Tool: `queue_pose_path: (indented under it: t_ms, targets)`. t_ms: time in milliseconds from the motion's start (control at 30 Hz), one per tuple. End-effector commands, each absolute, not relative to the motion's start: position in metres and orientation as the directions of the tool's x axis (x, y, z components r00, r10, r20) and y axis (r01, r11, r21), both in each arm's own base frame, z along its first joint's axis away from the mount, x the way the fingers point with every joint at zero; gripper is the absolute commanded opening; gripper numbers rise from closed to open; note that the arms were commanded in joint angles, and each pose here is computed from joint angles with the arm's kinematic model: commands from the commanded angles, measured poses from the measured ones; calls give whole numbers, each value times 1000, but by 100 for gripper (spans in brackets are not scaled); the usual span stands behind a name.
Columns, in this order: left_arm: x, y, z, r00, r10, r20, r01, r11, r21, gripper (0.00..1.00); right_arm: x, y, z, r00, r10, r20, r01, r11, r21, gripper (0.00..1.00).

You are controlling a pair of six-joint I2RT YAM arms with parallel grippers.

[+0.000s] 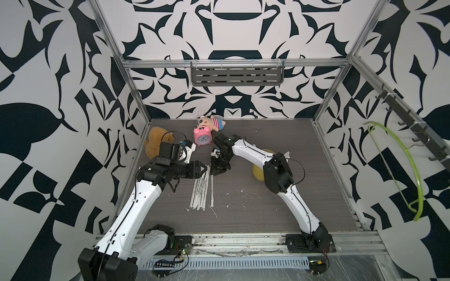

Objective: Take the straws out of the storage container
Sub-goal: Place the straw at the center of the board.

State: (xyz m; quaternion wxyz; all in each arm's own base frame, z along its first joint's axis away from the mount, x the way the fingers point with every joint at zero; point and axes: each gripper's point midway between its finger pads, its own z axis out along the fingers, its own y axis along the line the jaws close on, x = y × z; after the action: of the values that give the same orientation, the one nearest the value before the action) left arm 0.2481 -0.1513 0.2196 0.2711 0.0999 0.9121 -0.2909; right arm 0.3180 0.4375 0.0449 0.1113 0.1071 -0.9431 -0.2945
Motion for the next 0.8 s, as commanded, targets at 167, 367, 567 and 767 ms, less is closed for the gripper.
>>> queue_pose_path:
  t_ms: [167, 367, 567, 767]
  targets:
    - [248, -153, 225, -822, 23, -570, 358, 798, -484, 59, 315, 445, 47, -950, -280, 139, -153, 804, 575, 28]
    - [248, -153, 224, -823, 25, -568, 358, 798, -484, 59, 306, 457, 47, -941, -306, 143, -164, 786, 597, 28]
    - [248, -153, 224, -824, 25, -566, 357, 799, -484, 59, 305, 462, 56, -944, -306, 126, -167, 769, 618, 27]
    - [249, -152, 225, -821, 25, -570, 356, 803, -478, 59, 304, 476, 88, -943, -318, 98, -159, 689, 707, 25]
